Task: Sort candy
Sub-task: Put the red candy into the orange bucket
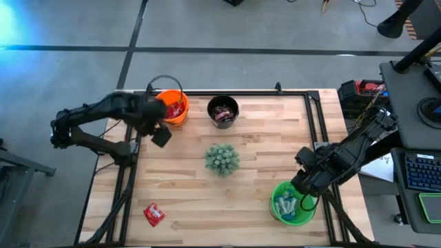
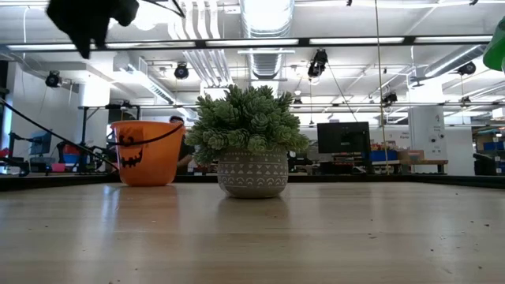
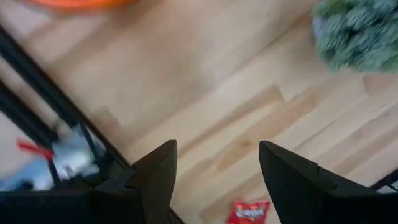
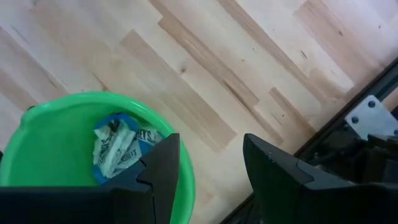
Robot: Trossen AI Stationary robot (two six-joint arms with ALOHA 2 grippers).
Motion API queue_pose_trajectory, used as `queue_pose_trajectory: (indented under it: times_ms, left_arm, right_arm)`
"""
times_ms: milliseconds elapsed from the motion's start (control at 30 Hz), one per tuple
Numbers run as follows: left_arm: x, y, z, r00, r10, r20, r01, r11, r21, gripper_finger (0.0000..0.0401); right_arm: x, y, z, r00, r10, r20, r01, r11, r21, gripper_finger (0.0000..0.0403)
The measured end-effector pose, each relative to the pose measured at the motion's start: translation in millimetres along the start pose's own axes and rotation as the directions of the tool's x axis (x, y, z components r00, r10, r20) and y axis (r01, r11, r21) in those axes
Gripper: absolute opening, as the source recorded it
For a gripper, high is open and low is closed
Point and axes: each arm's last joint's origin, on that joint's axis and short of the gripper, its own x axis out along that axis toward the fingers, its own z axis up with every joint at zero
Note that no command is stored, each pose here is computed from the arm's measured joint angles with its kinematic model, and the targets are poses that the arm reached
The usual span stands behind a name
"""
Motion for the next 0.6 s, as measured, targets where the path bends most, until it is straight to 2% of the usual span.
queue_pose_trajectory:
  times_ms: [333, 467, 600]
  left_arm:
    - [14.4, -22.5, -41.2, 0.997, 0.015, -0.076, -0.024, 0.993, -0.115, 0.0210]
    - [18.6, -33.2, -54.8, 0.993, 0.024, -0.112, -0.028, 0.999, -0.035, 0.0210]
    - [22.3, -47.6, -71.4, 0.989, 0.018, -0.144, 0.001, 0.991, 0.133, 0.0210]
  right_arm:
    - [0.5, -0.3, 2.4, 1.000, -0.002, 0.001, 0.003, 0.994, -0.108, 0.0169]
    - [0.7, -0.4, 3.3, 1.000, -0.003, 0.003, 0.004, 0.989, -0.148, 0.0169]
    - [0.7, -0.4, 3.3, 1.000, -0.003, 0.002, 0.003, 0.988, -0.157, 0.0169]
